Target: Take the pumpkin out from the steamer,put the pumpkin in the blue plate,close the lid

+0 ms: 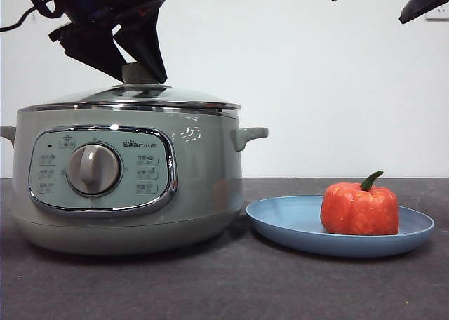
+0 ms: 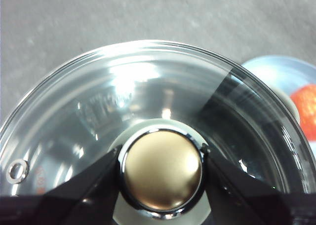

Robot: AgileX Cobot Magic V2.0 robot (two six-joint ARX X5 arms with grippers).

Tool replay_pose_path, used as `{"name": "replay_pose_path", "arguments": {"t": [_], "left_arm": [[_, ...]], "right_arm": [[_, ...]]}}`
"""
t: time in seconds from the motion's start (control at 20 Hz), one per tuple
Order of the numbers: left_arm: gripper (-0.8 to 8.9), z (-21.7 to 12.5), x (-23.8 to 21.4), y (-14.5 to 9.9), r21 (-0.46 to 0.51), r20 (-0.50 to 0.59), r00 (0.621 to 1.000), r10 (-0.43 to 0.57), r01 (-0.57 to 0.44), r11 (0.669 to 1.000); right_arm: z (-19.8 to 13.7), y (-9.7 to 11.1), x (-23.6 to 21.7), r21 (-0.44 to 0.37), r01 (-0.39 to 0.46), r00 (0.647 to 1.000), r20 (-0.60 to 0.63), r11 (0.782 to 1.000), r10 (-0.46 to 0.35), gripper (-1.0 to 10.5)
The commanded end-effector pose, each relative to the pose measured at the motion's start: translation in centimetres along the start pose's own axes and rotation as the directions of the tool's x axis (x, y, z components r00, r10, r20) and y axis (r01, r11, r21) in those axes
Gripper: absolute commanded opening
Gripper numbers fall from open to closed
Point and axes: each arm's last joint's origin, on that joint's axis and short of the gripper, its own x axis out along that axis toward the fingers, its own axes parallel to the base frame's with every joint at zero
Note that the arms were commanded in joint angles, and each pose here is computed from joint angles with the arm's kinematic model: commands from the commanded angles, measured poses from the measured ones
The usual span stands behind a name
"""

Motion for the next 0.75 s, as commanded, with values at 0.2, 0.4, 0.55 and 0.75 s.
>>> {"name": "replay_pose_path", "arguments": {"t": [0.2, 0.4, 0.55, 0.75], "left_arm": [[-0.09, -1.00, 0.40, 0.04, -0.009, -0.084, 0.996, 0.003, -0.004, 1.000], [1.41, -0.88, 0.41, 0.05, -0.007, -0.071, 0.997, 0.004, -0.004, 1.000], [3.81, -0.73, 0.41, 0.07, -0.007, -0.057, 0.998, 0.004, -0.004, 1.000], [3.81, -0.37, 0.10, 0.06, -0.007, -0.042, 0.999, 0.005, -0.005, 1.000]], "right_arm": [[-0.24, 0.00, 0.23, 0.010, 0.003, 1.000, -0.006, 1.000, -0.003, 5.6], [-0.24, 0.00, 0.23, 0.010, 0.003, 1.000, -0.006, 1.000, -0.003, 5.6], [-0.24, 0.00, 0.23, 0.010, 0.003, 1.000, -0.006, 1.000, -0.003, 5.6], [-0.25, 0.01, 0.23, 0.009, 0.002, 1.000, -0.007, 1.000, -0.002, 5.6]]}}
